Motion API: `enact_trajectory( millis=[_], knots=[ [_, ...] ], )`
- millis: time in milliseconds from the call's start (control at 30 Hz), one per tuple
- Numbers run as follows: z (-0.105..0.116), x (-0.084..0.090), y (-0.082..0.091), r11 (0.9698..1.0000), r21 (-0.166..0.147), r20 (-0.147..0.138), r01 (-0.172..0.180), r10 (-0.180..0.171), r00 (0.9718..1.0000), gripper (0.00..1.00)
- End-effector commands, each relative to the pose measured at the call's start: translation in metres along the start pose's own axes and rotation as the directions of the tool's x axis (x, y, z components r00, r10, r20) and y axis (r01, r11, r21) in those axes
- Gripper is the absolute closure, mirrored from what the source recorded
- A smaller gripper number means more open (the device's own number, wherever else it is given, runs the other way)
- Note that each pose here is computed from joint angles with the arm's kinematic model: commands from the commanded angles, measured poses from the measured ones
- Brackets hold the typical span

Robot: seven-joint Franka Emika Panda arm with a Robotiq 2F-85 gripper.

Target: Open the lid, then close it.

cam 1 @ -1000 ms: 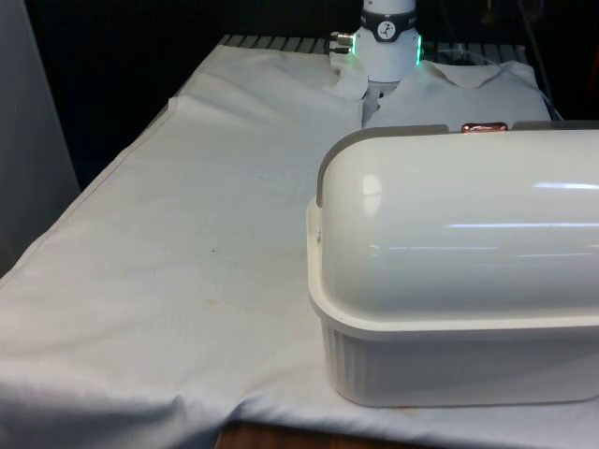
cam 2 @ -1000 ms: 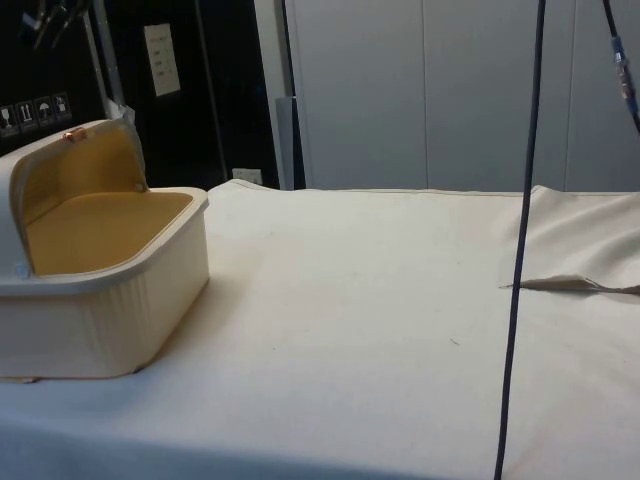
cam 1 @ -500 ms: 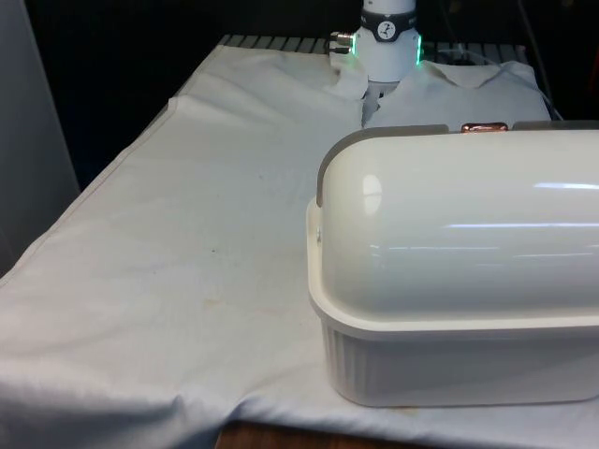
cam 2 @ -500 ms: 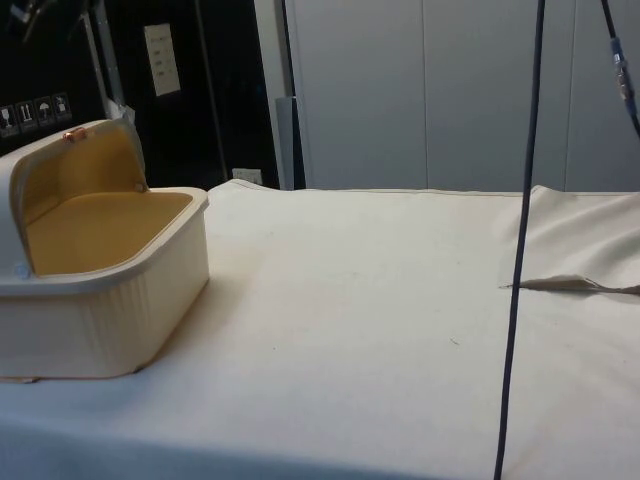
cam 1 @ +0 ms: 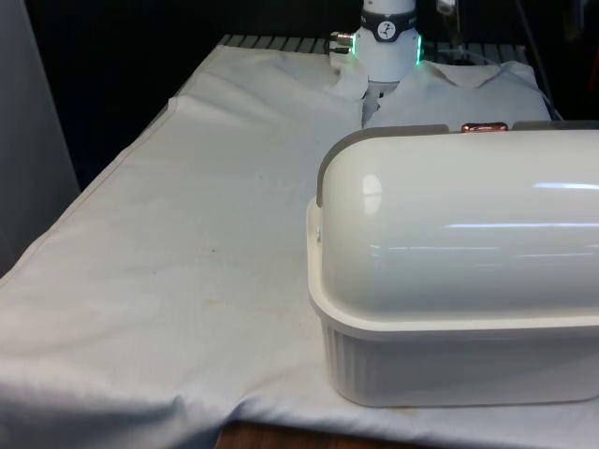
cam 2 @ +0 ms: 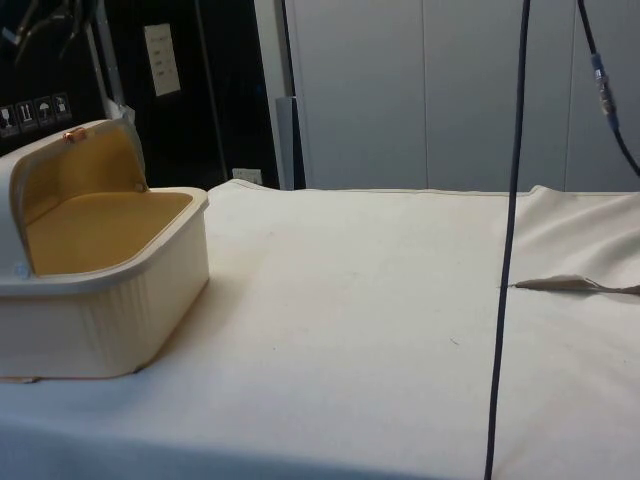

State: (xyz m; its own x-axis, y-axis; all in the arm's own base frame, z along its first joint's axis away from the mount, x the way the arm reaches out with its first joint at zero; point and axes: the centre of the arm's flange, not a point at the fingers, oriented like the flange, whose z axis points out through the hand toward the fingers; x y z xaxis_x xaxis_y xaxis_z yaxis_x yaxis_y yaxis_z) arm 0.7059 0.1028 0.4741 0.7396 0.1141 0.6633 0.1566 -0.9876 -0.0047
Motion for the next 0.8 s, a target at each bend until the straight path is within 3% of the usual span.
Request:
enact_trajectory(
  millis=[0,300,500,533,567,767],
  knots=[
    [0.005,0.0,0.0,1.0,0.0,-0.004,-0.001,0.001,1.0,0.0],
    [0.021,-0.004,-0.001,1.0,-0.007,-0.009,-0.004,0.004,0.9999,0.03],
    [0.023,-0.004,-0.002,1.0,-0.004,-0.005,-0.002,0.002,1.0,0.34],
    [0.024,-0.004,-0.002,1.0,-0.008,-0.01,-0.006,0.006,0.9999,0.34],
    [0.025,-0.004,-0.002,1.0,-0.008,-0.011,-0.005,0.005,0.9999,0.43],
    [0.025,-0.004,-0.003,0.9999,-0.008,-0.011,-0.006,0.005,0.9999,0.73]
  ],
)
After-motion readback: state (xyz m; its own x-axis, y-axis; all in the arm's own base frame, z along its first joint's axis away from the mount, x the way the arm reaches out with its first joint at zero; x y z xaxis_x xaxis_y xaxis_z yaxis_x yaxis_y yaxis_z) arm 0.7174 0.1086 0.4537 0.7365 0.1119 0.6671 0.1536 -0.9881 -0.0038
